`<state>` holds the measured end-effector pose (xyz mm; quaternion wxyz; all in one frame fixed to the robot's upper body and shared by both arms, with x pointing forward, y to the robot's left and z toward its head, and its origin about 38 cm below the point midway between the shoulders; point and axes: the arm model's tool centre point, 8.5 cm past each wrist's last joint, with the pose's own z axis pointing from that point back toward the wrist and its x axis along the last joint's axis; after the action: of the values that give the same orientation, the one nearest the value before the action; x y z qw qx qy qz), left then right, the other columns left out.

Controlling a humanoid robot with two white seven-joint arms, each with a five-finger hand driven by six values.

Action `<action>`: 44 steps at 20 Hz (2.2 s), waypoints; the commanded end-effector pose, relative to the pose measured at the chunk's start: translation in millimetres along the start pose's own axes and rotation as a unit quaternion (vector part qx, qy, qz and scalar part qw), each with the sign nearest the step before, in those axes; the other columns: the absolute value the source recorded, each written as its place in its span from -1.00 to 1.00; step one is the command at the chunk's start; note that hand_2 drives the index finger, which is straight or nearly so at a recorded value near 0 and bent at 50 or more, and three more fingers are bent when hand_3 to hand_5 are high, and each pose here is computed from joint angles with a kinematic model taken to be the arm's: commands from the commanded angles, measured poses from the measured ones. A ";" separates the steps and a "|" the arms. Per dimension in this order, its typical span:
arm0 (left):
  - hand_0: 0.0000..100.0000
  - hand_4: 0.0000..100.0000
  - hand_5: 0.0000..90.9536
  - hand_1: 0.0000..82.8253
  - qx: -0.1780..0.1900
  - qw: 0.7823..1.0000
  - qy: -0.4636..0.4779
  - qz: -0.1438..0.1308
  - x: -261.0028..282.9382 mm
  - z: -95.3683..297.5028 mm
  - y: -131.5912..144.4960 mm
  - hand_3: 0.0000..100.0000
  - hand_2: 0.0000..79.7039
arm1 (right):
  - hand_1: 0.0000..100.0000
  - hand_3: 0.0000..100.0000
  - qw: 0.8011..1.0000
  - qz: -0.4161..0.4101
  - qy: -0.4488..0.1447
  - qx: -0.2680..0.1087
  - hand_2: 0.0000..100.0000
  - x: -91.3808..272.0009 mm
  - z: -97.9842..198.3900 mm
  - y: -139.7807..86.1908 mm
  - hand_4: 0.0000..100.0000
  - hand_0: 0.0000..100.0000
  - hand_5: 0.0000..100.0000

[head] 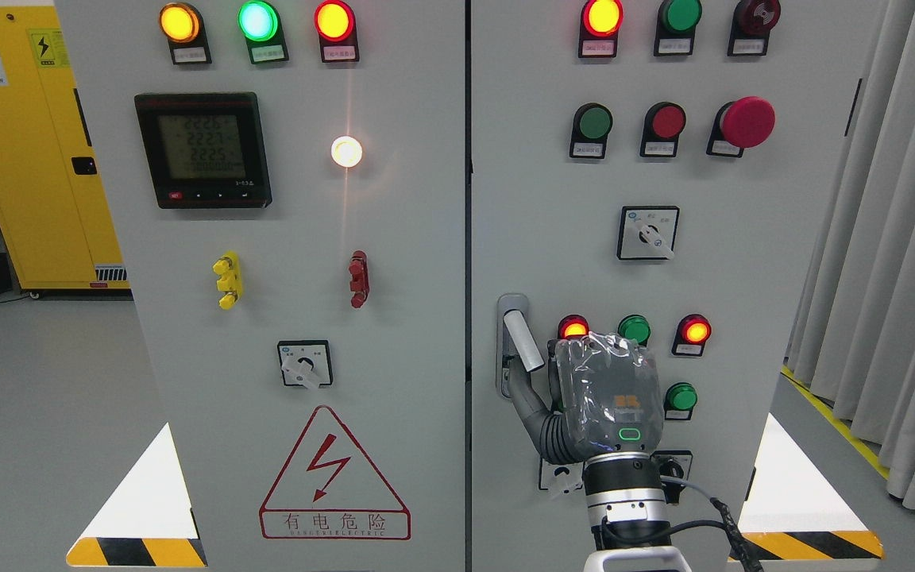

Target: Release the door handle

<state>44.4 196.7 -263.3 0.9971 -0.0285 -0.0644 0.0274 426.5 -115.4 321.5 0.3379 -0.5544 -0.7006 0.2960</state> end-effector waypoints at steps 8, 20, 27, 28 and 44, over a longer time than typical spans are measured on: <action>-0.76 -1.00 -1.00 0.34 0.000 1.000 0.000 0.000 0.0 0.0 0.1 -1.00 -1.00 | -0.18 1.00 1.000 0.003 0.009 -0.002 0.94 -6.9 -1.6 -1.4 1.00 0.23 1.00; -0.76 -1.00 -1.00 0.34 0.000 1.000 -0.001 0.000 0.1 0.0 0.1 -1.00 -1.00 | -0.16 1.00 1.000 0.003 0.012 -0.005 0.94 -9.1 -3.4 -3.6 1.00 0.28 1.00; -0.76 -1.00 -1.00 0.34 0.000 1.000 -0.001 0.000 0.1 0.0 0.1 -1.00 -1.00 | -0.19 1.00 1.000 0.002 0.013 -0.005 0.93 -10.2 -3.6 -3.7 1.00 0.32 1.00; -0.76 -1.00 -1.00 0.34 0.000 1.000 0.000 0.000 0.0 0.0 0.1 -1.00 -1.00 | -0.20 1.00 1.000 0.002 0.015 -0.006 0.94 -11.2 -3.8 -4.3 1.00 0.32 1.00; -0.76 -1.00 -1.00 0.34 0.000 1.000 -0.001 0.000 0.1 0.0 0.1 -1.00 -1.00 | -0.28 1.00 1.000 0.000 0.015 -0.010 0.93 -11.9 -4.4 -7.0 1.00 0.37 1.00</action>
<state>44.4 196.7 -263.3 0.9971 -0.0285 -0.0645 0.0272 428.3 -126.9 326.5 0.3440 -0.5609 -0.6974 0.2841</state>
